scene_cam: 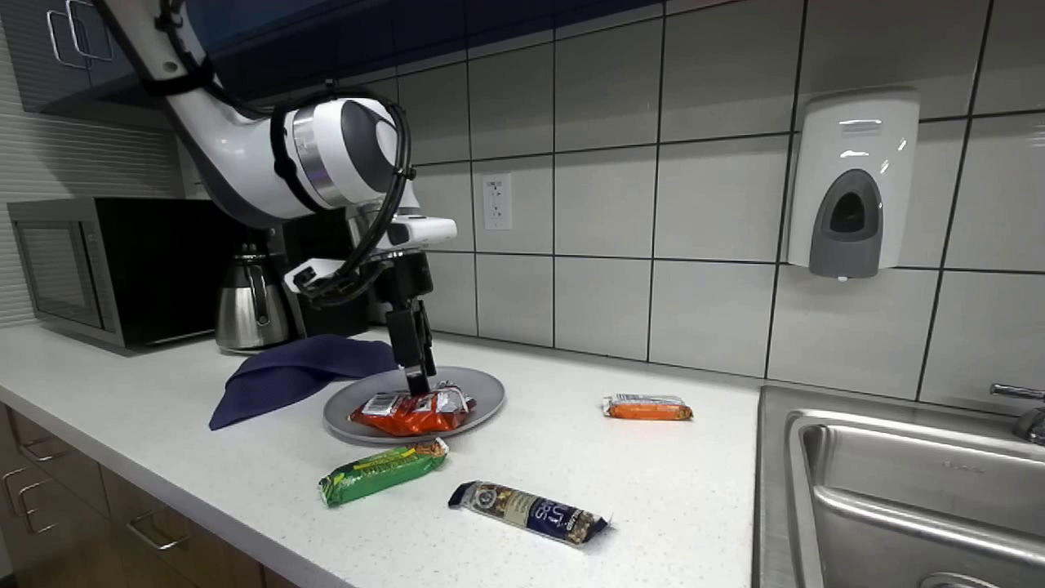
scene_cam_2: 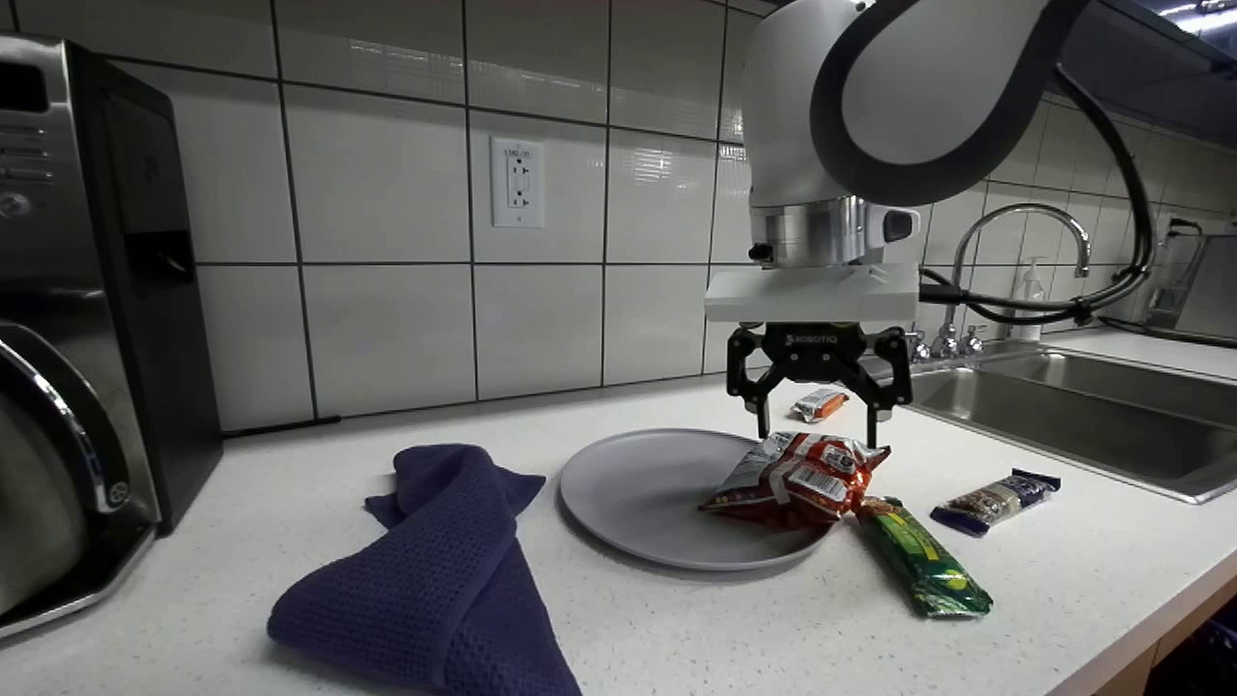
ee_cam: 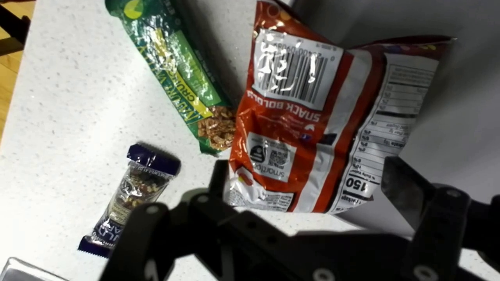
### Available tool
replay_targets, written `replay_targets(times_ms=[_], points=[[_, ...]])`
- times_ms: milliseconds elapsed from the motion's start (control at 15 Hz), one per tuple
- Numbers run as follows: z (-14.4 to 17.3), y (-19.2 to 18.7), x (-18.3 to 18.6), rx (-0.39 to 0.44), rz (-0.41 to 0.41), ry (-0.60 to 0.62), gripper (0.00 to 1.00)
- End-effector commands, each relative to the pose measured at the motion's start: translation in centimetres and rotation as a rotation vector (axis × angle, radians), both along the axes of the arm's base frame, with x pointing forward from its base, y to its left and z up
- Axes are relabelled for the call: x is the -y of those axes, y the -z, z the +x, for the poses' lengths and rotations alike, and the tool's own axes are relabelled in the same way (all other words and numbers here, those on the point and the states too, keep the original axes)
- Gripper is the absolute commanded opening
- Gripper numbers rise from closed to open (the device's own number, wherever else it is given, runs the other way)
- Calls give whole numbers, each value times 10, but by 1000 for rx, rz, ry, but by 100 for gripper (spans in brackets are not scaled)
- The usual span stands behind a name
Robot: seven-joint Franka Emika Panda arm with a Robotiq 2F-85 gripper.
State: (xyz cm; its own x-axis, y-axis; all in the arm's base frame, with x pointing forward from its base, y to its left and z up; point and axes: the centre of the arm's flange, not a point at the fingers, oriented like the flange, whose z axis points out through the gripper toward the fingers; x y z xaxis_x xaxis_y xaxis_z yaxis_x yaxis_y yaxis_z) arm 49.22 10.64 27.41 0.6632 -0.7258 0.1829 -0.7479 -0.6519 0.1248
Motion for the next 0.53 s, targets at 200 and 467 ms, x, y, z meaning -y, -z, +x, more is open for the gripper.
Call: replay_targets(times_ms=[200, 467], points=[[5, -1, -5, 8, 22, -35, 100], [8, 5, -11, -3, 25, -53, 100]])
